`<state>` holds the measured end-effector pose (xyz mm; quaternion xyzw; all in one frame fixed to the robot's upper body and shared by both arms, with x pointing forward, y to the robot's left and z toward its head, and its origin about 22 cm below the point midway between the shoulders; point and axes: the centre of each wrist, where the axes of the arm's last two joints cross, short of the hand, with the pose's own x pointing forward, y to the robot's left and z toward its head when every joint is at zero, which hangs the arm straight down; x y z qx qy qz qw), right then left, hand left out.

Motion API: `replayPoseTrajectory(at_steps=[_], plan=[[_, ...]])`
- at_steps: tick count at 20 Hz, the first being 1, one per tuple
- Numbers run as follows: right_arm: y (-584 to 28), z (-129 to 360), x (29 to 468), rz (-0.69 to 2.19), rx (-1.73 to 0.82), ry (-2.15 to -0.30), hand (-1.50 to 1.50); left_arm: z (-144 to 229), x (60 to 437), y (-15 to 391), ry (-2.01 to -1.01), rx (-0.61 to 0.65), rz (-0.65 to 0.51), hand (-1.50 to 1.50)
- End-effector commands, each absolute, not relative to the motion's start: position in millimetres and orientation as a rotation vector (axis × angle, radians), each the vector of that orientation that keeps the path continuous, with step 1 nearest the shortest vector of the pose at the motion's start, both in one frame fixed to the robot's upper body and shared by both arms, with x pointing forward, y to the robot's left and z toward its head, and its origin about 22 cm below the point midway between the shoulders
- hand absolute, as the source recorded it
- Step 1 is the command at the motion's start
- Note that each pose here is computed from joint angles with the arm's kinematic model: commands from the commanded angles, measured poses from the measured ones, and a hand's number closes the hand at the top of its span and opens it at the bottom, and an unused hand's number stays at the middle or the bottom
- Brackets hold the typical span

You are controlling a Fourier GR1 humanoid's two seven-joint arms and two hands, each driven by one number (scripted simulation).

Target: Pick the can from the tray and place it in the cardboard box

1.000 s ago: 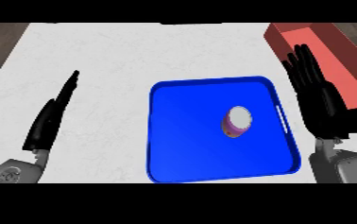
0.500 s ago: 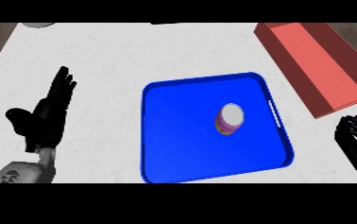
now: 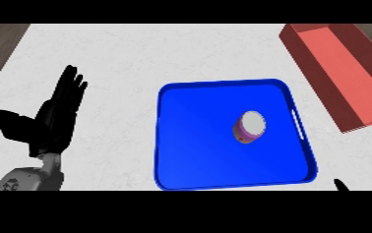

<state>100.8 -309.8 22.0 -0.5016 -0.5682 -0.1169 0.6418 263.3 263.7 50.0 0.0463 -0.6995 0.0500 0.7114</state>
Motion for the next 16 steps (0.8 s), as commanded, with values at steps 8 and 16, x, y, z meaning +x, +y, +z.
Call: replayPoseTrajectory(at_steps=[8, 16], plan=[[-269.3, 114.4, 80.7, 0.049, -0.866, -0.996, -1.50, 52.4, 265.3, 247.8, -1.563, 0.041, 0.080, 0.00], [-219.6, 147.5, 124.7, 0.040, -0.771, -1.047, -1.50, 65.0, 276.6, 261.3, -1.550, 0.051, 0.104, 0.00]])
